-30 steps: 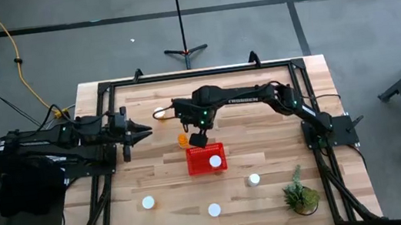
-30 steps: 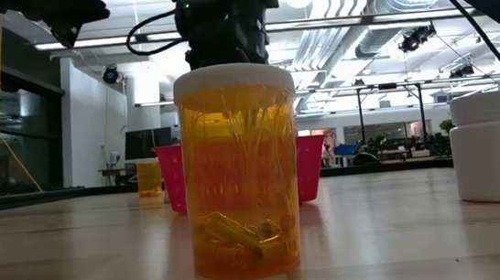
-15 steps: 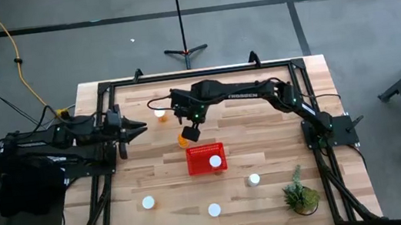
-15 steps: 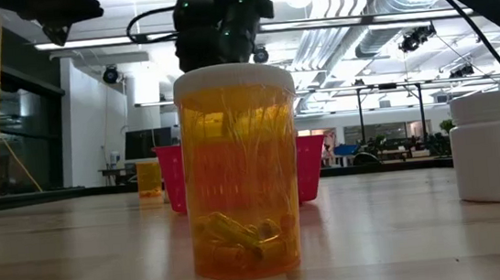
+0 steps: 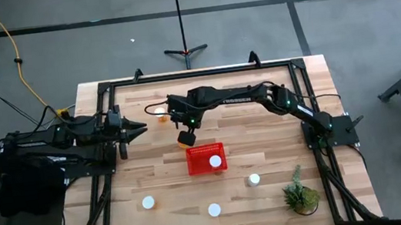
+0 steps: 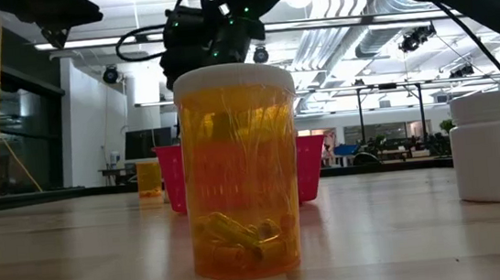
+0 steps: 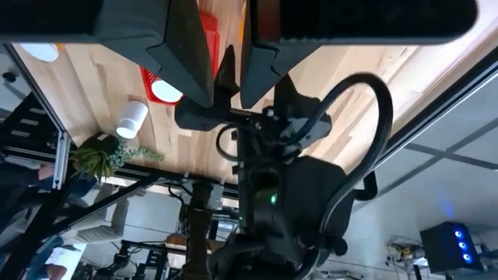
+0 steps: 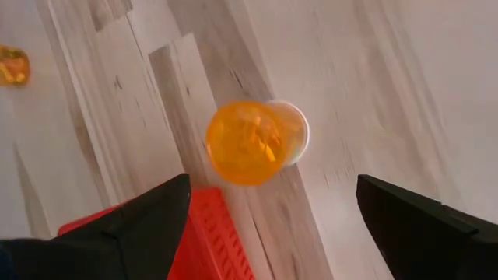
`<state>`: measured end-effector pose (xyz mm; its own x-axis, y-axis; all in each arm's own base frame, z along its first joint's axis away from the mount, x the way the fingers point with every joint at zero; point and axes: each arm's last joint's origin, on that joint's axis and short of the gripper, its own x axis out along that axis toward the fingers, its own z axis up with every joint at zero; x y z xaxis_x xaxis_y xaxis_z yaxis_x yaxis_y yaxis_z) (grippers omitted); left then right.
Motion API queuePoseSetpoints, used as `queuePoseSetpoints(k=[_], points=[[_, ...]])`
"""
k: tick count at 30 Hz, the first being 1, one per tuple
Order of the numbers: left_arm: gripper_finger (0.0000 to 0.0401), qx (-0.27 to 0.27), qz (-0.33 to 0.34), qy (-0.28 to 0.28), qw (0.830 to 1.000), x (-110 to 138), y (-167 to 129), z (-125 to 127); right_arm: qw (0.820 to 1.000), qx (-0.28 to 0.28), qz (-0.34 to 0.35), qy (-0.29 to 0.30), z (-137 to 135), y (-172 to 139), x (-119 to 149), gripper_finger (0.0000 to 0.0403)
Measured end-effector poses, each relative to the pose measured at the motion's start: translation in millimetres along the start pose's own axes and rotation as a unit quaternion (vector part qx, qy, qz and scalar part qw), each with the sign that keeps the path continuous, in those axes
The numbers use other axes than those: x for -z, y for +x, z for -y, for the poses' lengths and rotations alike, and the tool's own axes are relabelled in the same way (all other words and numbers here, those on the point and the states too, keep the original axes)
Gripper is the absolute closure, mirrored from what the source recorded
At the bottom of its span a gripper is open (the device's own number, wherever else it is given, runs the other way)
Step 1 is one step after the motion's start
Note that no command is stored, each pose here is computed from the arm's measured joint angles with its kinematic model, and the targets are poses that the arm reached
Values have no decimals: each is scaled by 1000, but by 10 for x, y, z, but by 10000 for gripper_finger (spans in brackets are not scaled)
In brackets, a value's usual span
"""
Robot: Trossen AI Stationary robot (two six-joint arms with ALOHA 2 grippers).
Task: Pick and place pill bottles into a basket
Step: Put the orange pill bottle into the red basket
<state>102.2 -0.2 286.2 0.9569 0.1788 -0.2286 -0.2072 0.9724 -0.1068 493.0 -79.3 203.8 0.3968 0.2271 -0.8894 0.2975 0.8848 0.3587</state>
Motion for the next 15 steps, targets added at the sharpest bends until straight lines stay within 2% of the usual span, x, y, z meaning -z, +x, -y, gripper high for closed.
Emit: queuePoseSetpoints(k=[15], points=[[297,-1,-3,-1,1000,6,1,-1,999,-22,28,6,-13,46,-64,47]])
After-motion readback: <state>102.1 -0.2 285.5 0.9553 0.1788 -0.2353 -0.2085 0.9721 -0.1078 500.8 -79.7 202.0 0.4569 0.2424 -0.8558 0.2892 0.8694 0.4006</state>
